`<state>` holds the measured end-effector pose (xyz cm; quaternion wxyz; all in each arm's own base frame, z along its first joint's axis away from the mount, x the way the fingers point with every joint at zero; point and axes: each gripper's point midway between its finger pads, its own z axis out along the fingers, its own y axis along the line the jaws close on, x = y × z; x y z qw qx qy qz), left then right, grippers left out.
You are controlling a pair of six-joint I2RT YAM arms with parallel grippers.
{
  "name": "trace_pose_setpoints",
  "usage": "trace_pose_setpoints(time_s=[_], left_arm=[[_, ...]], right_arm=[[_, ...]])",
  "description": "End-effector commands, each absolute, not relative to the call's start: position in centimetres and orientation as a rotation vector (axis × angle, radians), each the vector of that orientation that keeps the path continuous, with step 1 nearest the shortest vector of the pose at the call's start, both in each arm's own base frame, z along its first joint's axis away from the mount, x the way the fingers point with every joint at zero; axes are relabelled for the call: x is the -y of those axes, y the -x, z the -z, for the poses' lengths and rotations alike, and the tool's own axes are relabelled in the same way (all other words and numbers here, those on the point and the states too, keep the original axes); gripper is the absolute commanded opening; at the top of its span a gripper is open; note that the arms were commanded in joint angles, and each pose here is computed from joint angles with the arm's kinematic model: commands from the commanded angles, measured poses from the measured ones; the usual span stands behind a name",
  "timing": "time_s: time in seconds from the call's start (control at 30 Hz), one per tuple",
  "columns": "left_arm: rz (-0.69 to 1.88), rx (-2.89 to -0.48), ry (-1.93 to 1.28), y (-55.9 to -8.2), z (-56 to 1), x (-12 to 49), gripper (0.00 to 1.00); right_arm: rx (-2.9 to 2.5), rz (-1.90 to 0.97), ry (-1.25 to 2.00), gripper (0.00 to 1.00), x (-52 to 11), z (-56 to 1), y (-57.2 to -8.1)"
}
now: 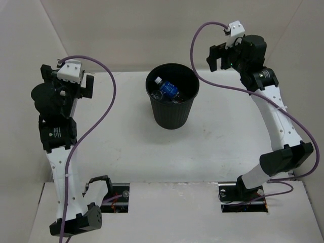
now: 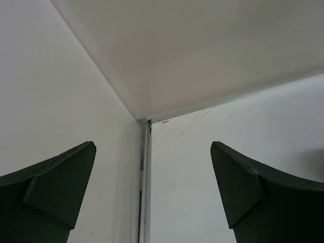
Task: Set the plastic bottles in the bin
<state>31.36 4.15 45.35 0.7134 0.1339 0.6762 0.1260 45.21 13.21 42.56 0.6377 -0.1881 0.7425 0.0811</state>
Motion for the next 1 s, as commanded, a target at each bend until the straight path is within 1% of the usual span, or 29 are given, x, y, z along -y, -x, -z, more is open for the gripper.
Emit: trace_pose_setpoints(time_s=[0.0, 0.03, 0.1, 0.17, 0.2, 0.27, 0.6, 0.8, 0.97], left_arm=[[-0.220, -1.473, -0.332, -30.0, -45.2, -2.7, 1.00], [-0.216, -1.472, -0.335, -29.8, -45.0, -2.6, 1.00], [-0.207, -1.474, -0.341, -29.4, -44.7, -2.4, 1.00], [-0.204, -1.481, -0.337, -29.2, -44.3, -2.4, 1.00], [-0.203, -1.487, -0.336, -29.2, -44.0, -2.5, 1.00], [-0.206, -1.497, -0.332, -29.1, -43.7, -2.6, 1.00], [-0.219, -1.506, -0.325, -29.0, -43.8, -3.1, 1.00], [-0.237, -1.494, -0.316, -28.6, -44.3, -3.4, 1.00], [-0.235, -1.482, -0.327, -28.5, -44.6, -3.3, 1.00]], right_arm=[[-1.730, -0.262, 0.465, 0.98, -14.3, -40.0, -44.6], [-1.740, -0.277, 0.472, 0.96, -14.5, -39.4, -44.3], [-1.756, -0.282, 0.474, 0.95, -14.6, -38.5, -44.1], [-1.757, -0.289, 0.482, 0.97, -15.2, -38.1, -43.9], [-1.762, -0.290, 0.480, 1.00, -15.5, -37.9, -43.9], [-1.776, -0.287, 0.464, 1.00, -15.7, -37.5, -44.1], [-1.687, -0.283, 0.539, 1.00, -16.6, -40.2, -41.2], [-1.739, -0.260, 0.545, 1.00, -16.0, -38.5, -40.7], [-1.789, -0.296, 0.523, 1.00, -16.0, -37.8, -40.5]])
